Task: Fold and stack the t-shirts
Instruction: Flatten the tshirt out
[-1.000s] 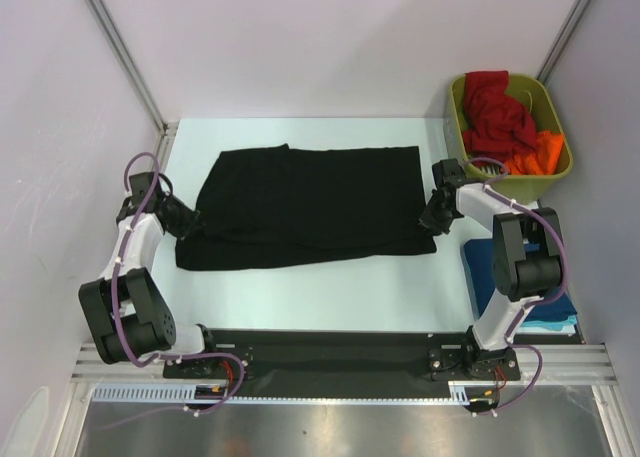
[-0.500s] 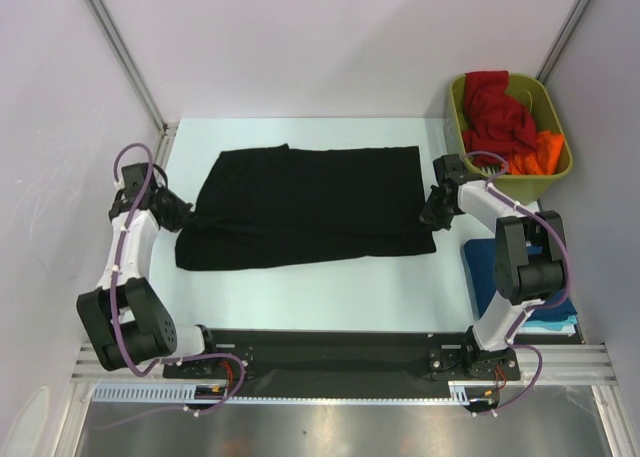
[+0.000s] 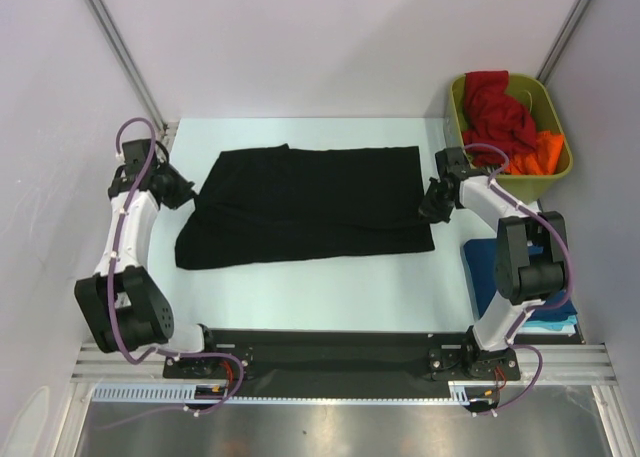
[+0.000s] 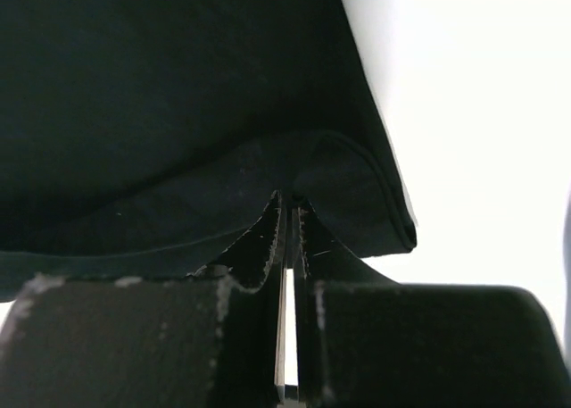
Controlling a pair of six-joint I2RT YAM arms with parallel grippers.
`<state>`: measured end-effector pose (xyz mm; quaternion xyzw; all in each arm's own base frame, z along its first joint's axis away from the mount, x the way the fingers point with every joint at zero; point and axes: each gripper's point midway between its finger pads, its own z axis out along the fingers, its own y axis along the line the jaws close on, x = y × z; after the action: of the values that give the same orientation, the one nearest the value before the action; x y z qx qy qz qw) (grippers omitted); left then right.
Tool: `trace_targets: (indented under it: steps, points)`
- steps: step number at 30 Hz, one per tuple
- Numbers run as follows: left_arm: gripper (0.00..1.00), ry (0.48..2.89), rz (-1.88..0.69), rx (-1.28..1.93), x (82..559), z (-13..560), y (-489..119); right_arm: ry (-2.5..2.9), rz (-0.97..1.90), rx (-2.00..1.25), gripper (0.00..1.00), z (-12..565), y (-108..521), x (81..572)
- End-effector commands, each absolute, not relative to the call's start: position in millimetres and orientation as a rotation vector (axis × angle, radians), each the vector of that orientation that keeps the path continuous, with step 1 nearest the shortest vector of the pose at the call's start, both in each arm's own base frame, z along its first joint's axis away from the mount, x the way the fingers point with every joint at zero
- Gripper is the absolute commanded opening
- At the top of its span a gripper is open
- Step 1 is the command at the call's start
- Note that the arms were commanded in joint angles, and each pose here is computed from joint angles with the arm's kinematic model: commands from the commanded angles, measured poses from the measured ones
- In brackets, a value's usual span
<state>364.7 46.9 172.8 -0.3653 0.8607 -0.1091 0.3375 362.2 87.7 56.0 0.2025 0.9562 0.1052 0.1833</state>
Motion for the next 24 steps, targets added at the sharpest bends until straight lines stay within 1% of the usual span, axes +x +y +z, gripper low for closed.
trace_targets:
  steps: [1,18,24]
  points:
    - [0.00,2.202,-0.281,-0.911,386,189,53,2.646,0.316,0.521,0.00,73,90,384]
    - [0.00,2.246,-0.349,-0.804,422,192,22,2.688,0.215,0.499,0.00,61,81,377]
    - [0.00,2.289,-0.298,-0.821,418,178,24,2.682,0.219,0.456,0.00,65,87,379]
